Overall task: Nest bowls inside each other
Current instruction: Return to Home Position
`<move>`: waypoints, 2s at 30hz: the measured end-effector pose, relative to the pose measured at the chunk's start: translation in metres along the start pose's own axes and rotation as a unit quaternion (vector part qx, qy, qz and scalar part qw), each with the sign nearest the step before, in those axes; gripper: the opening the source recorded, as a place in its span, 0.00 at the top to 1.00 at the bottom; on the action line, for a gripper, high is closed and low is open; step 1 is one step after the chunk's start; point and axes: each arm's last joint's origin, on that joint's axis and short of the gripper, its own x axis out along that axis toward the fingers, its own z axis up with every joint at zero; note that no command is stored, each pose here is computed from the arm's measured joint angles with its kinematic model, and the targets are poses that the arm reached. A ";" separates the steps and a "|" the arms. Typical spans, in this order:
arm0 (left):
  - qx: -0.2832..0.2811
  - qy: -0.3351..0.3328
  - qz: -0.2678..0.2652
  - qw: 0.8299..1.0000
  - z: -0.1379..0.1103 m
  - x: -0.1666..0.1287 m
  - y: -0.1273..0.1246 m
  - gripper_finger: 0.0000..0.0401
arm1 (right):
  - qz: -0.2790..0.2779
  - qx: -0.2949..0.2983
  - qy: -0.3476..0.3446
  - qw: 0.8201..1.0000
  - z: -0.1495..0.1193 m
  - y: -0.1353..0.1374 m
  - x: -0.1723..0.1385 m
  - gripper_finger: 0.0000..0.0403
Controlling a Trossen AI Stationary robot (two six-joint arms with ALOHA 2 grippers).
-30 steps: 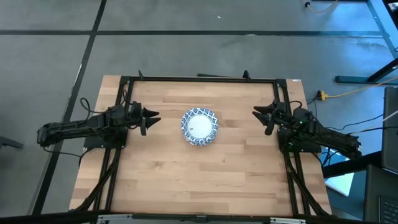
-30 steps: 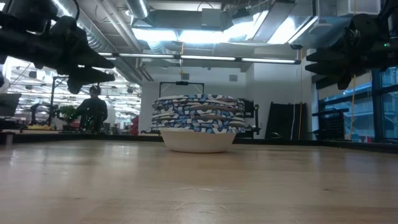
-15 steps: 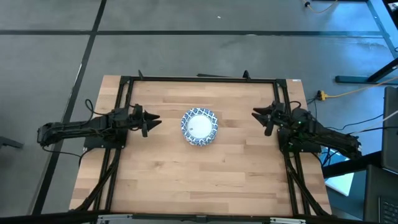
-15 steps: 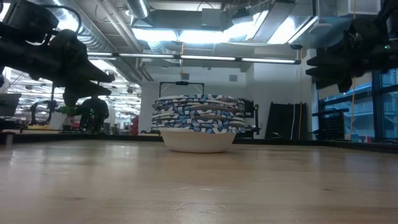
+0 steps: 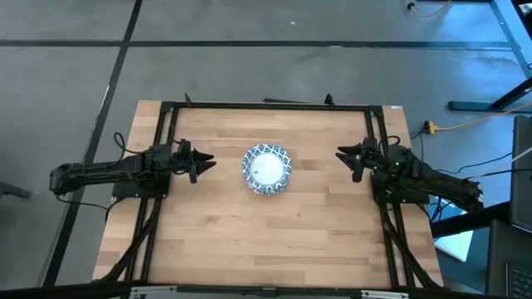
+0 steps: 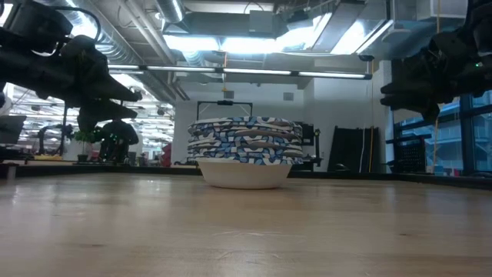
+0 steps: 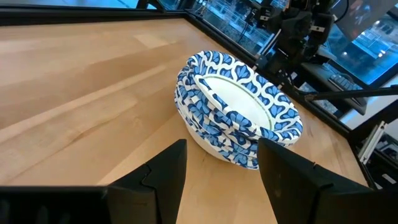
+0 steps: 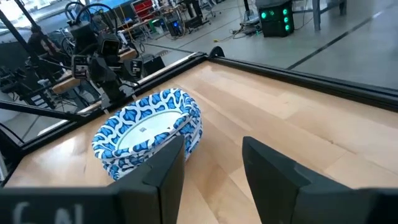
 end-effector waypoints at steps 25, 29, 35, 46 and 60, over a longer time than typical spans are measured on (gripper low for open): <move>0.004 0.000 0.000 1.000 0.000 0.000 0.000 0.53 | -0.003 -0.015 0.007 1.000 -0.001 -0.001 0.000 0.60; 0.004 0.000 0.000 1.000 0.000 0.000 0.000 0.53 | -0.003 -0.016 0.007 1.000 -0.001 -0.001 0.000 0.60; 0.004 0.000 0.000 1.000 0.000 0.000 0.000 0.53 | -0.003 -0.016 0.007 1.000 -0.001 -0.001 0.000 0.60; 0.004 0.000 0.000 1.000 0.000 0.000 0.000 0.53 | -0.003 -0.016 0.007 1.000 -0.001 -0.001 0.000 0.60; 0.004 0.000 0.000 1.000 0.000 0.000 0.000 0.53 | -0.003 -0.016 0.007 1.000 -0.001 -0.001 0.000 0.60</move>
